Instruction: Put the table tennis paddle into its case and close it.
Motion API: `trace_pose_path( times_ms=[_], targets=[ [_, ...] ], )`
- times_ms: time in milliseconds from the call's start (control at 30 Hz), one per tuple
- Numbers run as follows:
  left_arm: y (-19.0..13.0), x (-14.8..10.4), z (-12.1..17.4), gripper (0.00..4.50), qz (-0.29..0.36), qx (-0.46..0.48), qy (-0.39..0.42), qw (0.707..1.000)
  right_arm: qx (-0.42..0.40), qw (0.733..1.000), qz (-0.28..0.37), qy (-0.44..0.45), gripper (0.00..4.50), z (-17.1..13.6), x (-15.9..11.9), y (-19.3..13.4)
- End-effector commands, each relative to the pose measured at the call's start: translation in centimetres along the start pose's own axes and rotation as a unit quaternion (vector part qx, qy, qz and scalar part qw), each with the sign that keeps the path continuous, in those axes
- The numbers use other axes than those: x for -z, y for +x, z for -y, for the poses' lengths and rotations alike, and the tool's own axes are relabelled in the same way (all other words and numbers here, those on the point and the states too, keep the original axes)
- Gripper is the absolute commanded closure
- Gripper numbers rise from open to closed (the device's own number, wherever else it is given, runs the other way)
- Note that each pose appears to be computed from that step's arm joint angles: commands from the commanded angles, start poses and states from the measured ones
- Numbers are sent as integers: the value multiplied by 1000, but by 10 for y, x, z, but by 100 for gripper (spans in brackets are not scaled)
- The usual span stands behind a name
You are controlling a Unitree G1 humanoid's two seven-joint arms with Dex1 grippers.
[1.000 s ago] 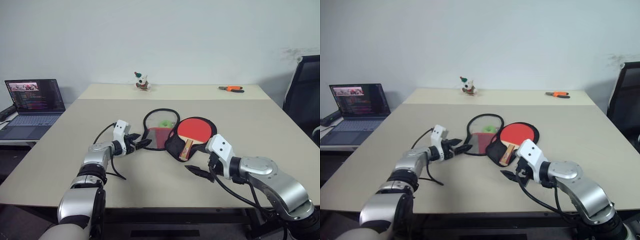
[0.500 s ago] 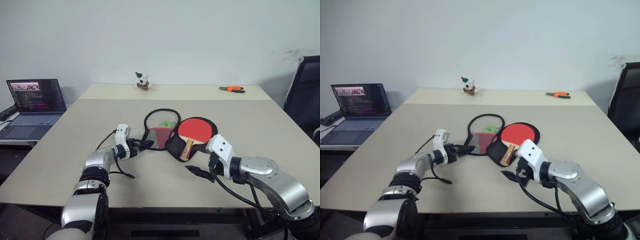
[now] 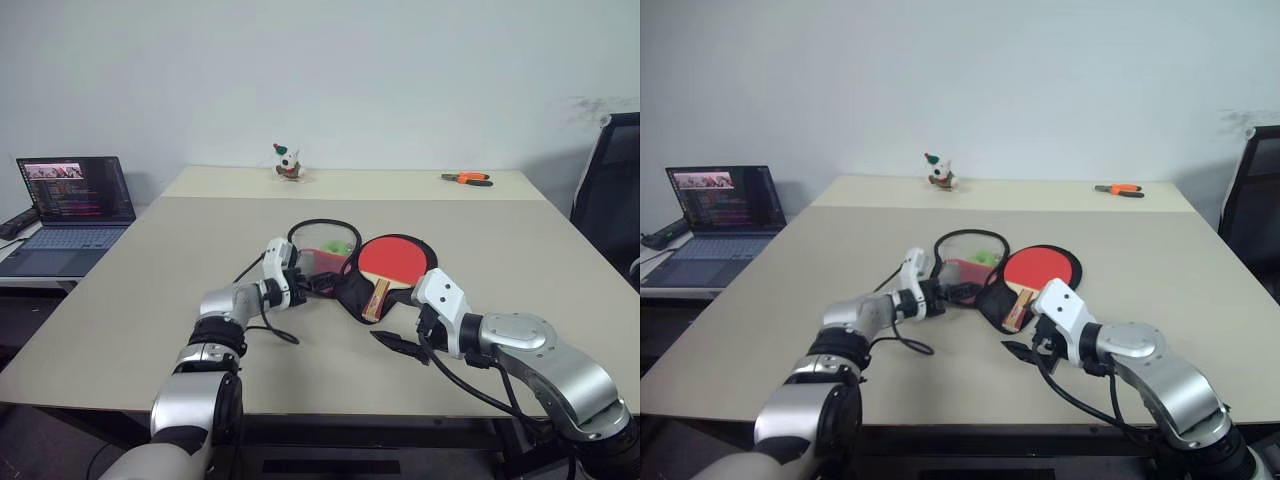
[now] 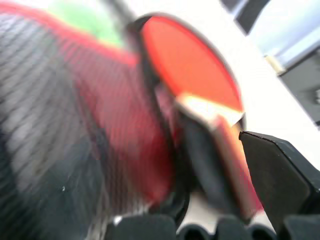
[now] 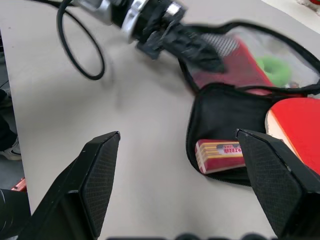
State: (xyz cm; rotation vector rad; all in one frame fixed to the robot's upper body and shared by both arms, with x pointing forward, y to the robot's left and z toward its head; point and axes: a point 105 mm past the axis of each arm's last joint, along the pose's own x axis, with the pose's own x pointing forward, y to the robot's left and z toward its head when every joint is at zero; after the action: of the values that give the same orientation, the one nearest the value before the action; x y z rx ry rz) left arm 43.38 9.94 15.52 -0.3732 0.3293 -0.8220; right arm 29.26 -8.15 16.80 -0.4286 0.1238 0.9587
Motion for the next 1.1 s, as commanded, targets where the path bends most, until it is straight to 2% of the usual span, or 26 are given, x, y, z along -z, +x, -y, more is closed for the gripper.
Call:
trace_pose_path(
  times_ms=[33, 167, 433, 567, 767, 833, 867, 900, 967, 1100],
  targets=[
    [7, -38, 24, 2, 48, 40, 26, 998, 8, 1000, 22, -19, 42, 2, -14, -4],
    [19, -58, 47, 2, 65, 75, 45, 994, 10, 1000, 23, -19, 42, 3, -14, -4],
    [47, -22, 59, 2, 3, 88, 81, 993, 13, 999, 24, -17, 42, 3, -13, -4],
    [48, -19, 59, 2, -2, 93, 89, 992, 19, 999, 24, -11, 42, 4, -13, -6],
    [18, -31, 40, 2, 10, 92, 133, 987, 43, 997, 22, 52, 42, 14, -8, -7],
    [-3, -33, 32, 2, 16, 101, 151, 983, 65, 993, 19, 101, 42, 24, -3, -6],
    [-15, -34, 28, 0, 17, 104, 156, 982, 73, 990, 16, 119, 26, 28, 0, -6],
    [-26, -32, 25, 0, 16, 107, 161, 981, 79, 988, 14, 130, 8, 32, 1, -6],
    [-50, -25, 21, 0, 5, 114, 160, 980, 95, 985, 8, 142, 2, 39, 5, -6],
    [-66, -20, 11, 0, 18, 67, 133, 989, 105, 985, 2, 138, 2, 45, 7, -3]
  ],
)
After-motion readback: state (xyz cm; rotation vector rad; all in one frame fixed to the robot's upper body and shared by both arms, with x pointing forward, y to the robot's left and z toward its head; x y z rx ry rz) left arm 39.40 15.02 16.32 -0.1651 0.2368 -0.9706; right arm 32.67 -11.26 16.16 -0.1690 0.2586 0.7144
